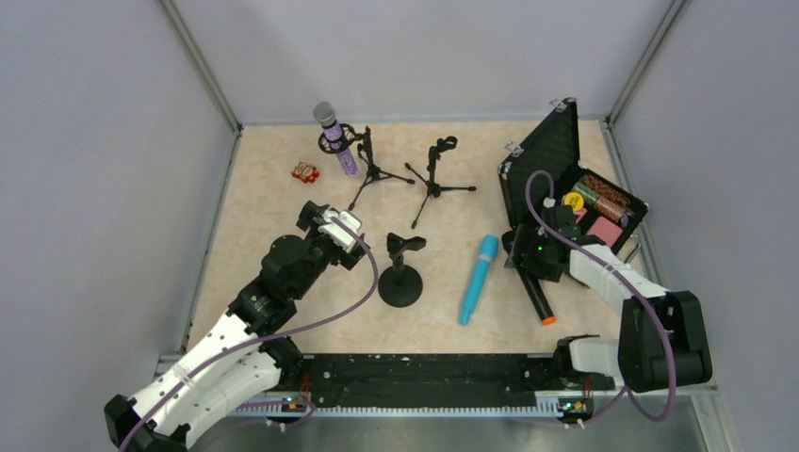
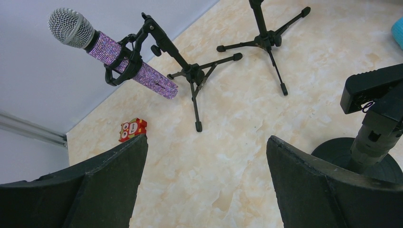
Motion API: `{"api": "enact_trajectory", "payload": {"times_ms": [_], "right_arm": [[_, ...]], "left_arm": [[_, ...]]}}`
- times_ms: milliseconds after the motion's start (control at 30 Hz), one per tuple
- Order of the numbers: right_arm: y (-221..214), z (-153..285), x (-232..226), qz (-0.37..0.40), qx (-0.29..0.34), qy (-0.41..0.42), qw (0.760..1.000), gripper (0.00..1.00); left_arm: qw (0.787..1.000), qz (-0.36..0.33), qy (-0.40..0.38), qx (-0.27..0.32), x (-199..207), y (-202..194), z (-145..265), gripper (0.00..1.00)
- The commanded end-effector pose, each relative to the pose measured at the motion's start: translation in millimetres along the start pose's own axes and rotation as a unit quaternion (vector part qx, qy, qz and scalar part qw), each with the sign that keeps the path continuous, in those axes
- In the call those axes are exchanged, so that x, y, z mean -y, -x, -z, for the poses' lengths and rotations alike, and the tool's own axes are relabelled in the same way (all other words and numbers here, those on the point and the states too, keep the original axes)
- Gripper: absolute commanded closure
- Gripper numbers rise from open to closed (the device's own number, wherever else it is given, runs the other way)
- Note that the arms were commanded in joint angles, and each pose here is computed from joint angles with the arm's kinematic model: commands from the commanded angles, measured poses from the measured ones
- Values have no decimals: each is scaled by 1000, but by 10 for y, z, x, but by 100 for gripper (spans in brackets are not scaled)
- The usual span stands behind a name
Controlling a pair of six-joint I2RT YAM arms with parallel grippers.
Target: Attach the microphones to the stand
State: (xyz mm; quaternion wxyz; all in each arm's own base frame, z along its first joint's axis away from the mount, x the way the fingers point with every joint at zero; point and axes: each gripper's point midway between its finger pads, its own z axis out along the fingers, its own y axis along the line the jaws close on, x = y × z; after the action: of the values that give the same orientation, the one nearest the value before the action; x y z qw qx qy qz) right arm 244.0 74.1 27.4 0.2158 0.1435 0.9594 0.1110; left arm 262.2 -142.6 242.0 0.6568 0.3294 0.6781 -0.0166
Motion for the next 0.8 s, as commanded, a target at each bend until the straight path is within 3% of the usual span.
{"api": "enact_trajectory", "payload": {"times_ms": [0,167,367,767], "right_arm": [[-37,-30,-106,23,16,-17,999,27],[-102,-32,-98,32,18,-28,999,37],[-197,-49,-118,40,4,-15,999,76],[-131,117,-302,76,45,8,996,100]], "left_arm": [[999,5,16,27,-76,114,11,1],[999,4,11,30,-56,118,13,1],[999,4,8,31,-47,121,15,1],[1000,2,12,28,-56,91,26,1]]}}
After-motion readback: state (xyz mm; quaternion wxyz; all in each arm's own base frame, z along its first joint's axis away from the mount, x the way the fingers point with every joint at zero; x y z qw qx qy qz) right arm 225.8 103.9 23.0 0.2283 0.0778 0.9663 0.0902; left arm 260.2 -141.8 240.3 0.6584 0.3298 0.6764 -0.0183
